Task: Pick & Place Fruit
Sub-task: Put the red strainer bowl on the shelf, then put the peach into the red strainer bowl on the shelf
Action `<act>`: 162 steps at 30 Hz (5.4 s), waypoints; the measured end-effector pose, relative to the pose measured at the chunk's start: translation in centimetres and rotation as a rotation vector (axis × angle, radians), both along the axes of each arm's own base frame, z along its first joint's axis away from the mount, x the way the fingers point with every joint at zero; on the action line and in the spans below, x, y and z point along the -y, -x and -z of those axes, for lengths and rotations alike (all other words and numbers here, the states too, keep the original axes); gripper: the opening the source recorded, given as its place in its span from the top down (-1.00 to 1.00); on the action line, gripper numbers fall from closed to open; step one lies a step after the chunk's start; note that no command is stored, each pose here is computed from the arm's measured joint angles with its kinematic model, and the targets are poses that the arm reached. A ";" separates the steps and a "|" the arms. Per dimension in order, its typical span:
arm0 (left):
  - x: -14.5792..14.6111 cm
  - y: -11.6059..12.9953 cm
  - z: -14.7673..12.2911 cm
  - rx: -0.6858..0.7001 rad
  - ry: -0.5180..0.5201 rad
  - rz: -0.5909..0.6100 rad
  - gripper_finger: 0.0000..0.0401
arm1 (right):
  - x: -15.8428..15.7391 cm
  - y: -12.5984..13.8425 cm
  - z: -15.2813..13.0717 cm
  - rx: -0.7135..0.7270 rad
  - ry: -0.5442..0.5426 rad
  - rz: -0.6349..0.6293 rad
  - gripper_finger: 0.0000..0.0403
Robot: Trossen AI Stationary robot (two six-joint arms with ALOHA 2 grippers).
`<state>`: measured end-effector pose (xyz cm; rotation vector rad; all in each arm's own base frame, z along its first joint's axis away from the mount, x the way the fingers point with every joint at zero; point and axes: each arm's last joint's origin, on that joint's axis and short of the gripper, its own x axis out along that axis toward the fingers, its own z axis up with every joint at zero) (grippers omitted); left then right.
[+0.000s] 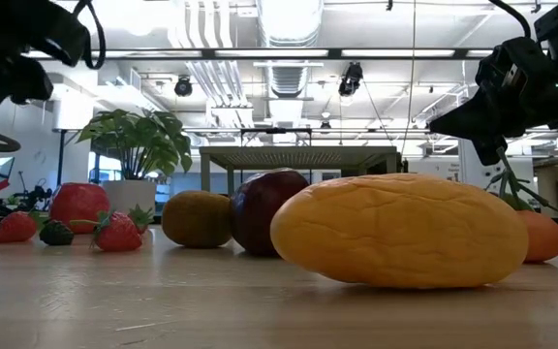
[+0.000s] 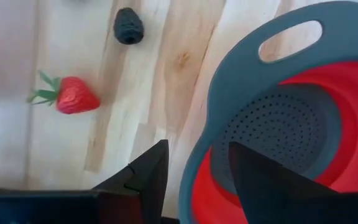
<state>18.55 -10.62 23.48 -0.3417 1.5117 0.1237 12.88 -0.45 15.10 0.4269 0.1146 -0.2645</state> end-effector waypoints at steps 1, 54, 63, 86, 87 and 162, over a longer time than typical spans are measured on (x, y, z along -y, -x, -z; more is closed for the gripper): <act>0.0 0.0 0.2 -0.002 0.014 0.002 0.15 | 0.0 0.0 0.0 0.000 0.000 0.000 0.96; -2.8 -0.5 -6.6 0.378 0.039 -0.192 0.81 | 0.0 -0.1 -0.4 0.042 -0.011 0.003 0.96; -7.9 -3.6 -12.4 0.684 -0.065 -0.293 0.87 | 0.0 -0.1 -0.3 0.039 -0.011 0.003 0.96; -29.0 -11.8 -19.1 0.778 -0.056 -0.557 0.88 | 0.0 0.0 -0.2 0.023 -0.008 0.002 0.96; -29.7 -12.0 -18.9 0.754 -0.040 -0.568 0.88 | 0.0 0.0 -0.2 0.018 -0.008 0.002 0.96; -23.8 -3.9 -24.3 0.667 -0.283 -0.362 0.12 | -0.2 -0.1 -0.5 0.056 -0.014 -0.062 0.96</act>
